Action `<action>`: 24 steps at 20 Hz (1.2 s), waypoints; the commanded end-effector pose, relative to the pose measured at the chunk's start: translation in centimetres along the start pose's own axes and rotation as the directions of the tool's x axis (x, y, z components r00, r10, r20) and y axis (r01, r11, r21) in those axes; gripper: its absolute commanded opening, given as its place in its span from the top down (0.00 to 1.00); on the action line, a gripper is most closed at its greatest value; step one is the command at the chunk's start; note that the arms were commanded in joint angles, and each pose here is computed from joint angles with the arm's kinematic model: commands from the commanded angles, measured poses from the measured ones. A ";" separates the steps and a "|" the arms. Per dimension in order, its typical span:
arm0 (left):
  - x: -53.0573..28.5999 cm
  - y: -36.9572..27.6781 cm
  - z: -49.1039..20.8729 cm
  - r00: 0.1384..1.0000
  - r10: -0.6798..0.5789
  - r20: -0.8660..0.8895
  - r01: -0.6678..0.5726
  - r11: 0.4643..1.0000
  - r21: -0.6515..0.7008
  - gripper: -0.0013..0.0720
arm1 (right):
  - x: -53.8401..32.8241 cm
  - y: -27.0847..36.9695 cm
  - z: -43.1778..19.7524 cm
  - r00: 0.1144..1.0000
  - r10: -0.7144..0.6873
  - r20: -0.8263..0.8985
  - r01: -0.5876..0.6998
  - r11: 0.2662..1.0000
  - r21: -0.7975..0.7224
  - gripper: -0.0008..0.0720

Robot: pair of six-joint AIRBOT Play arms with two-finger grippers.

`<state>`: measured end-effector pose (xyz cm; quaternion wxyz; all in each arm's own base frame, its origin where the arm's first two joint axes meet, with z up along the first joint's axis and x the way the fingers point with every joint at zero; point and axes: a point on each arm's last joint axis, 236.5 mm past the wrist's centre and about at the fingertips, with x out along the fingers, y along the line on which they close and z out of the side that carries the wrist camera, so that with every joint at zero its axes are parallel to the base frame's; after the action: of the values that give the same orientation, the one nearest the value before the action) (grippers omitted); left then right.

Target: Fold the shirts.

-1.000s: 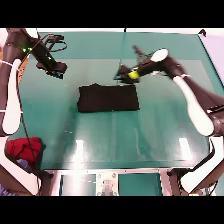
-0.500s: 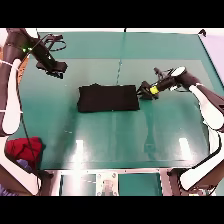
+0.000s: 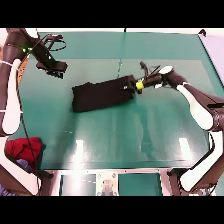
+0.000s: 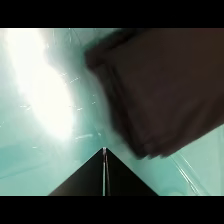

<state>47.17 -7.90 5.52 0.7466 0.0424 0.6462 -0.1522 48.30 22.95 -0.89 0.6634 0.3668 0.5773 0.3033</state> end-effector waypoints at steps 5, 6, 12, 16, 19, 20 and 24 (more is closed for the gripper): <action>0.0 0.0 0.0 1.000 0.000 -0.001 0.000 1.000 -0.001 0.95 | -21.5 4.7 6.8 0.942 0.001 0.337 0.017 0.999 -0.051 0.97; 0.0 0.0 -0.1 1.000 -0.001 -0.002 0.001 1.000 -0.003 0.95 | -25.1 3.9 7.2 0.919 -0.016 0.394 0.029 0.999 -0.027 0.97; -0.1 -0.1 -0.4 1.000 -0.004 -0.016 0.003 1.000 -0.028 0.95 | -44.0 -4.7 6.0 0.717 -0.157 0.679 0.052 0.984 0.172 0.97; 0.0 -0.1 -0.4 1.000 -0.004 -0.016 0.003 1.000 -0.031 0.94 | -52.9 -10.2 2.5 0.583 -0.254 0.772 0.023 0.955 0.296 0.97; 0.0 -0.1 -0.4 1.000 -0.004 -0.016 0.003 0.999 -0.032 0.94 | -56.1 -11.8 -0.2 0.547 -0.289 0.785 0.014 0.942 0.337 0.97; 0.0 -0.1 -0.4 1.000 -0.004 -0.017 0.003 0.999 -0.032 0.95 | -56.9 -11.8 -1.0 0.544 -0.306 0.781 0.030 0.938 0.346 0.97; 0.0 -0.1 -0.4 1.000 -0.005 -0.018 0.005 0.999 -0.032 0.95 | -58.4 -13.3 -5.6 0.559 -0.507 0.656 0.165 0.843 0.511 0.97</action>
<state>46.74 -7.89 5.49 0.7412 0.0310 0.6551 -0.1434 37.65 -30.41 20.28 0.8221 0.4803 0.2951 -0.0797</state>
